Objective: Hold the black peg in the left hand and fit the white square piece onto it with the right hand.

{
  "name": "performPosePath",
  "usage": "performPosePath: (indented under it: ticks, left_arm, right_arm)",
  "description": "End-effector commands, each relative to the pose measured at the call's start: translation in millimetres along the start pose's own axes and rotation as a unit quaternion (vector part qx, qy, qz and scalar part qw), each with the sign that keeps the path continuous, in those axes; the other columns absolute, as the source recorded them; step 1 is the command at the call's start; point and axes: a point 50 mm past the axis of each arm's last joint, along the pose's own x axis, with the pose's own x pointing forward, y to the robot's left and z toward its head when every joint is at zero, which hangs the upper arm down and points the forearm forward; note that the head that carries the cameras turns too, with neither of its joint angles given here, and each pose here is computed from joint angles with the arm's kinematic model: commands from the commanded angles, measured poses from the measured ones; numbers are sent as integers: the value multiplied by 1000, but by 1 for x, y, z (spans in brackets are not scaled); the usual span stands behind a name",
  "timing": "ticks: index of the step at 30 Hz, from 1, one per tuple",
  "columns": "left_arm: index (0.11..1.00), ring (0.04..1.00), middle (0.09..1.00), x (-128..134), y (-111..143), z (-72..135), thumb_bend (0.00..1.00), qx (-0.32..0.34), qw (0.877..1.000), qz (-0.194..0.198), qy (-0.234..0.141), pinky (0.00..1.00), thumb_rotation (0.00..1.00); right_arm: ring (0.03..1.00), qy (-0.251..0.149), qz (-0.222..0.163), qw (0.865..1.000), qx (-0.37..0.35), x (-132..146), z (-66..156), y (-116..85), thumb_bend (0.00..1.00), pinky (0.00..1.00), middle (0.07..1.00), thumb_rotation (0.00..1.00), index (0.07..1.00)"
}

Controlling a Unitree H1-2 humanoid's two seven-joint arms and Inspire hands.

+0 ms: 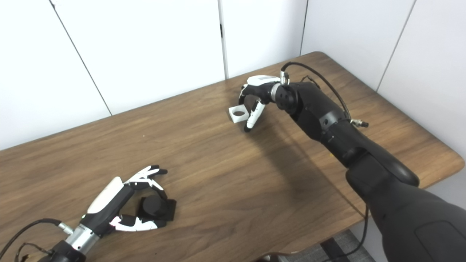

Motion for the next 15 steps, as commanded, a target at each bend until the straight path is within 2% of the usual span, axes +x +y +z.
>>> performPosePath:
  ticks: [1,8,15]
  left_arm:
    - [490,957,891,-24,-18,-19,523,15,996,-62,60,870,61]
    - [490,961,893,-23,-19,-18,523,13,996,-63,61,894,62]
    - [490,960,891,-22,-18,-15,522,16,996,-60,59,901,62]
  right_arm:
    - [999,-8,-8,1000,-7,4,5,-11,882,1000,987,340,831]
    - [986,-5,-15,1000,-14,8,6,-7,846,1000,973,346,821]
    - [945,-10,-31,999,-31,15,11,-1,762,912,935,340,773]
